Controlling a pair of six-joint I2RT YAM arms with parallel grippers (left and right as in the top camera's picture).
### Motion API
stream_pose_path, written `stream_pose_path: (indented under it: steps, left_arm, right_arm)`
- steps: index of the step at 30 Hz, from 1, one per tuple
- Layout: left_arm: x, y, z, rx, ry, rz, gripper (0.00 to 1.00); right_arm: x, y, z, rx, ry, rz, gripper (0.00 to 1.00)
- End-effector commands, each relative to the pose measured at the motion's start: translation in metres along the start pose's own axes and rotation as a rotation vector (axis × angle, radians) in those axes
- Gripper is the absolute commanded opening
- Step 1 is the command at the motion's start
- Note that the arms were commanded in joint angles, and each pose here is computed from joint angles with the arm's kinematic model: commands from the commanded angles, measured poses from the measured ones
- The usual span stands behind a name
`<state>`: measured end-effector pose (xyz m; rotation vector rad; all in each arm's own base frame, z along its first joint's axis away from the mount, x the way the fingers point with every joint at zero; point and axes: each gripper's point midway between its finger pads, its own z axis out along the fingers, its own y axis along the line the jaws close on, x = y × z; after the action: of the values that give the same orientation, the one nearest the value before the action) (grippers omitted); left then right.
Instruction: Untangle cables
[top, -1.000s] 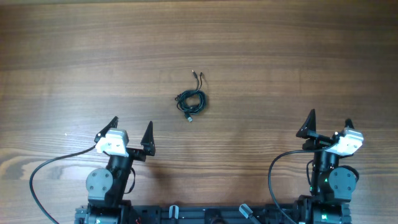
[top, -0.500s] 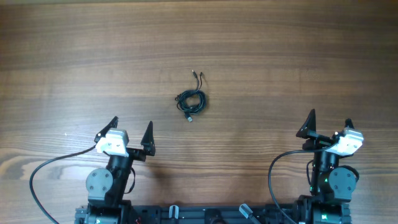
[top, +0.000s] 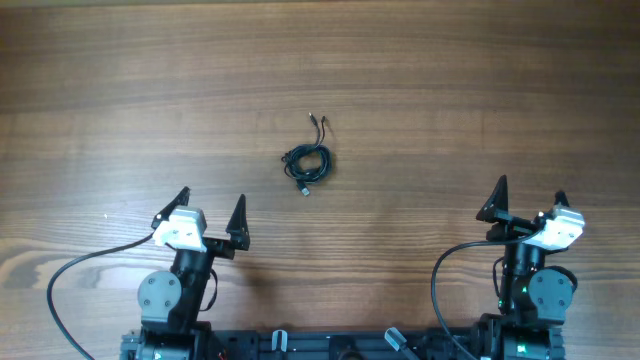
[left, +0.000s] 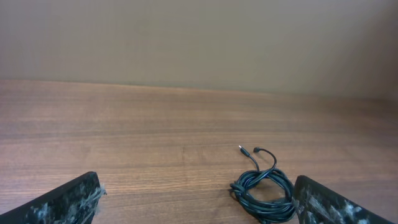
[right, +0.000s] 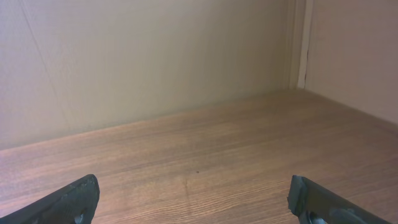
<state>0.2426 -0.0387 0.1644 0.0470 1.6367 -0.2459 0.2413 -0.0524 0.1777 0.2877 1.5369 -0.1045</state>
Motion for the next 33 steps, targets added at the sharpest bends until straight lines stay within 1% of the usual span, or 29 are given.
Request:
stream_pose_path:
  steps: [1, 3, 5, 8, 11, 14, 17, 19, 21, 22, 24, 26, 28, 29, 31, 33]
  left_arm:
    - [-0.030, -0.004, -0.006, 0.002, -0.070, 0.000, 1.00]
    - [-0.038, -0.005, -0.008, 0.005, -0.087, 0.002, 1.00]
    - [-0.054, -0.007, -0.012, 0.008, -0.118, 0.005, 1.00]
    - [-0.067, -0.009, -0.013, 0.010, -0.127, 0.006, 1.00]
    - [-0.081, -0.011, -0.012, 0.009, -0.123, 0.005, 1.00]
    - [-0.106, -0.014, -0.009, 0.008, -0.115, 0.005, 1.00]
    - [-0.126, -0.016, 0.001, 0.002, -0.054, -0.001, 1.00]
    - [-0.144, -0.025, 0.013, 0.038, 0.032, -0.009, 1.00]
    - [-0.153, -0.031, 0.021, 0.063, 0.094, -0.017, 1.00]
    - [-0.161, -0.037, 0.031, 0.093, 0.164, -0.029, 1.00]
    - [-0.163, -0.046, 0.039, 0.135, 0.253, -0.054, 1.00]
    - [-0.163, -0.050, 0.052, 0.141, 0.366, -0.125, 1.00]
    - [-0.148, -0.052, 0.067, 0.147, 0.518, -0.169, 1.00]
    - [-0.132, -0.052, 0.077, 0.143, 0.618, -0.193, 1.00]
    - [-0.106, -0.052, 0.094, 0.151, 0.742, -0.231, 1.00]
    - [-0.076, -0.055, 0.113, 0.186, 0.832, -0.274, 1.00]
  right_arm:
    - [-0.001, 0.001, 0.000, -0.010, -0.006, -0.012, 1.00]
    - [-0.001, 0.001, 0.000, -0.010, -0.006, -0.012, 1.00]
    - [-0.001, 0.001, 0.000, -0.010, -0.006, -0.012, 1.00]
    - [-0.001, 0.001, 0.000, -0.010, -0.006, -0.012, 1.00]
    - [-0.001, 0.001, 0.000, -0.010, -0.006, -0.012, 1.00]
    - [-0.001, 0.001, 0.000, -0.010, -0.006, -0.012, 1.00]
    - [-0.001, 0.001, 0.000, -0.010, -0.006, -0.012, 1.00]
    - [-0.001, 0.001, 0.000, -0.010, -0.006, -0.012, 1.00]
    - [-0.001, 0.001, 0.000, -0.010, -0.006, -0.012, 1.00]
    - [-0.001, 0.001, 0.000, -0.010, -0.006, -0.012, 1.00]
    - [-0.001, 0.001, 0.000, -0.010, -0.006, -0.012, 1.00]
    - [-0.001, 0.001, 0.000, -0.010, -0.006, -0.012, 1.00]
    - [-0.001, 0.001, 0.000, -0.010, -0.006, -0.011, 1.00]
    - [-0.001, 0.001, 0.000, -0.010, -0.006, -0.012, 1.00]
    - [-0.001, 0.001, 0.000, -0.010, -0.006, -0.012, 1.00]
    - [-0.001, 0.001, 0.000, -0.010, -0.006, -0.012, 1.00]
